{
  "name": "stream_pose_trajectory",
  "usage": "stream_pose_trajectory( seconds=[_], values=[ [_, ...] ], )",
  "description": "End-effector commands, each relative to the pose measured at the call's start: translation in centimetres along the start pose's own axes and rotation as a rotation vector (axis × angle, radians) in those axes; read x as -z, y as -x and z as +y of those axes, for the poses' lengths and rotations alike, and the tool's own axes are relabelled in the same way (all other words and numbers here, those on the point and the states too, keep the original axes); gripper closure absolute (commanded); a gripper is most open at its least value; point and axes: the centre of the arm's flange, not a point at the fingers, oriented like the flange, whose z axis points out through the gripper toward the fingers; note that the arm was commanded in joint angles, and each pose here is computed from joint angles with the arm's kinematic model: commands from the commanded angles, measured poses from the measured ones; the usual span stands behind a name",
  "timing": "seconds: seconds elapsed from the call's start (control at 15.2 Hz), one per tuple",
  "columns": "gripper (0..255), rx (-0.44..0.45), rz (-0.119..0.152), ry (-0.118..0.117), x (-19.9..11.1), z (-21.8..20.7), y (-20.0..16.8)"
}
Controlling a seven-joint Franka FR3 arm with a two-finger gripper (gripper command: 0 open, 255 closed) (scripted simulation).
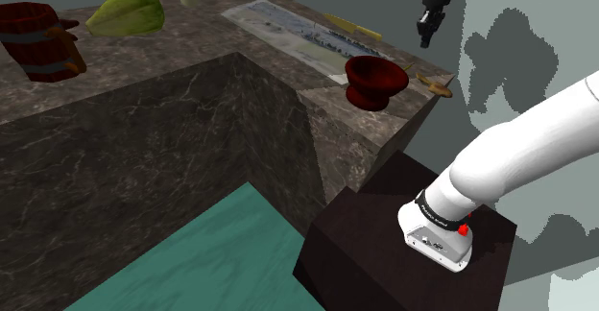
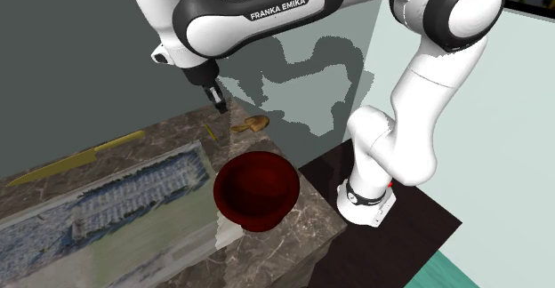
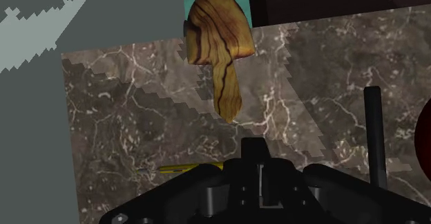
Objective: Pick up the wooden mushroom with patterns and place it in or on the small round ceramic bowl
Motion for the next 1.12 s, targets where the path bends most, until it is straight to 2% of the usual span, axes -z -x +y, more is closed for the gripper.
stream_pose_trajectory(
  seconds=[0.0,0.07,0.59,0.66,1.06],
  values=[
    [255,0.000,0.000,0.000,0.0,0.0,0.0],
    [0,0.000,0.000,0.000,0.0,0.0,0.0],
    [0,0.130,0.256,-0.076,-9.6,3.8,8.6],
    [0,0.133,0.262,-0.078,-9.9,3.9,8.8],
    [0,0.133,0.262,-0.078,-12.9,3.6,8.0]
  ],
)
